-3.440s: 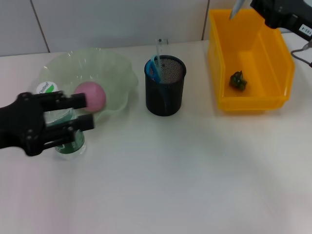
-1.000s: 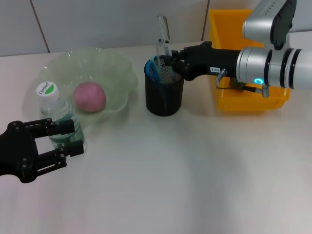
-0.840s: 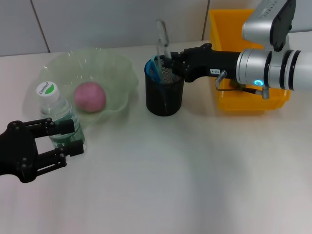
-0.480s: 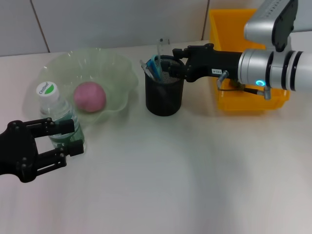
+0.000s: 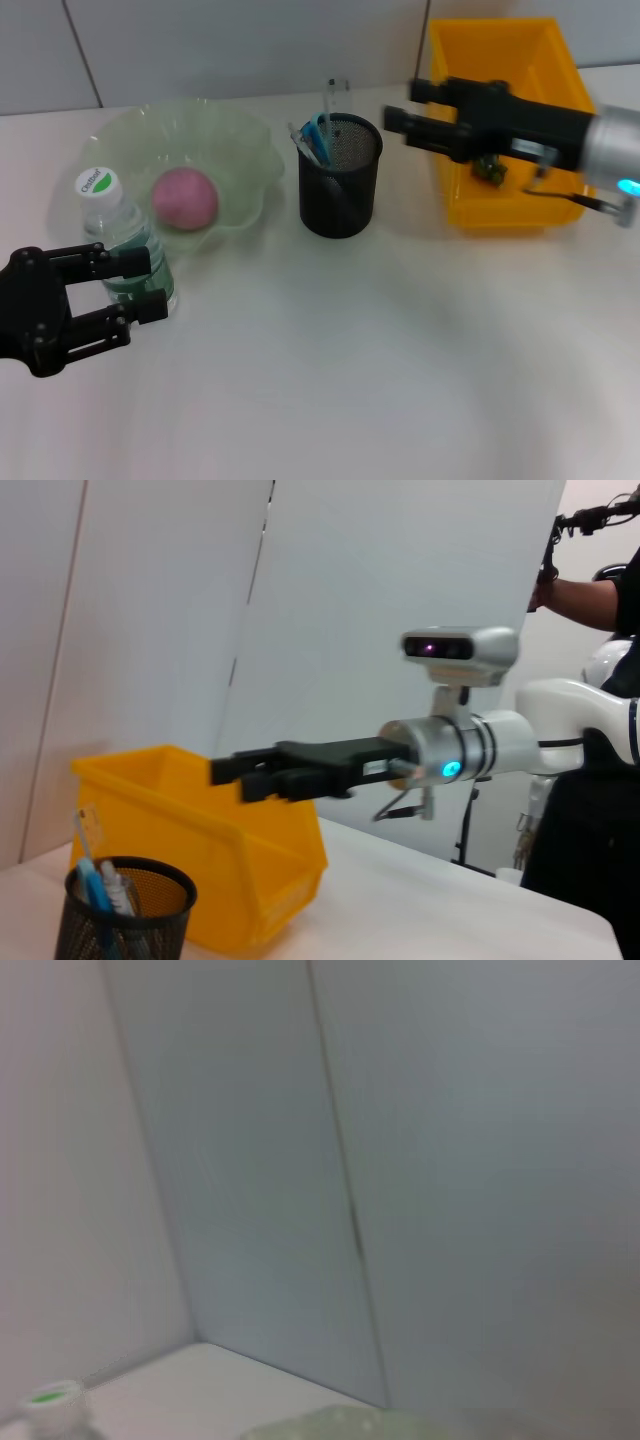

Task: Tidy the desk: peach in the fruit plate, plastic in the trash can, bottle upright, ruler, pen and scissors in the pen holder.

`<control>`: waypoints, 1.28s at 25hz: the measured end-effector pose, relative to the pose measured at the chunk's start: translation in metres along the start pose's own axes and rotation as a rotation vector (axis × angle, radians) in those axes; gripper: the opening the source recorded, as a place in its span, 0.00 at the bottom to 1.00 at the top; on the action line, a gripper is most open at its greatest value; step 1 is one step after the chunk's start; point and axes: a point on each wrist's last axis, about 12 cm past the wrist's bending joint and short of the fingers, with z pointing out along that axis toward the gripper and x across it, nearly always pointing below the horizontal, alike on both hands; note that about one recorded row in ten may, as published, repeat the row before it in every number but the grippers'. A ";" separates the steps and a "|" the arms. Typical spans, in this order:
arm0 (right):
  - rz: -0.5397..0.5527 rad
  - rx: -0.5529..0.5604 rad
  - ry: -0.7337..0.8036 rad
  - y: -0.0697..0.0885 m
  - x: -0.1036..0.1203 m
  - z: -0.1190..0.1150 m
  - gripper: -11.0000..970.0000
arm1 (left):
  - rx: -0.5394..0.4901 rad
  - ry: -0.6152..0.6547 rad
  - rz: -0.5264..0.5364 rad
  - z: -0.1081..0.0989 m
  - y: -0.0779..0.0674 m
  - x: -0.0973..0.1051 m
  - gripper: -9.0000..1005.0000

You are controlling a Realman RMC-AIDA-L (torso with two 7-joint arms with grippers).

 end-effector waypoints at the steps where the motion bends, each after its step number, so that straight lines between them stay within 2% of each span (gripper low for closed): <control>1: 0.007 -0.023 -0.014 0.002 0.000 -0.010 0.65 | 0.004 0.002 -0.008 -0.001 0.000 -0.001 0.52; 5: 0.039 -0.086 -0.056 0.009 0.003 -0.060 0.69 | 0.015 0.015 -0.035 -0.002 0.000 -0.003 0.52; 8: 0.069 -0.133 0.009 0.012 0.007 -0.089 0.72 | 0.034 0.039 -0.068 -0.004 0.001 -0.007 0.52; 9: 0.080 -0.139 0.043 0.012 0.009 -0.097 0.73 | 0.041 0.055 -0.077 -0.004 0.002 -0.008 0.52; 12: 0.114 -0.131 0.140 0.008 0.015 -0.119 0.85 | 0.055 0.120 -0.097 -0.001 0.003 -0.010 0.52; 18: 0.182 -0.135 0.270 0.004 0.022 -0.151 0.85 | 0.108 0.212 -0.107 0.017 0.004 -0.009 0.52; 22: 0.222 -0.163 0.294 0.005 0.027 -0.157 0.85 | 0.109 0.210 -0.094 0.020 0.004 -0.008 0.52; 24: 0.230 -0.182 0.290 0.007 0.029 -0.157 0.85 | 0.122 0.161 -0.056 0.032 0.005 0.004 0.53; 27: 0.216 -0.236 0.268 0.012 0.035 -0.148 0.85 | 0.138 0.139 -0.048 0.039 0.005 0.008 0.56; 28: 0.216 -0.236 0.268 0.012 0.035 -0.148 0.85 | 0.155 0.115 -0.021 0.047 0.005 0.011 0.57; 29: 0.205 -0.265 0.250 0.014 0.037 -0.140 0.85 | 0.170 0.105 0.001 0.055 0.006 0.013 0.60; 32: 0.196 -0.294 0.238 0.015 0.039 -0.130 0.85 | 0.181 0.105 0.020 0.060 0.006 0.014 0.72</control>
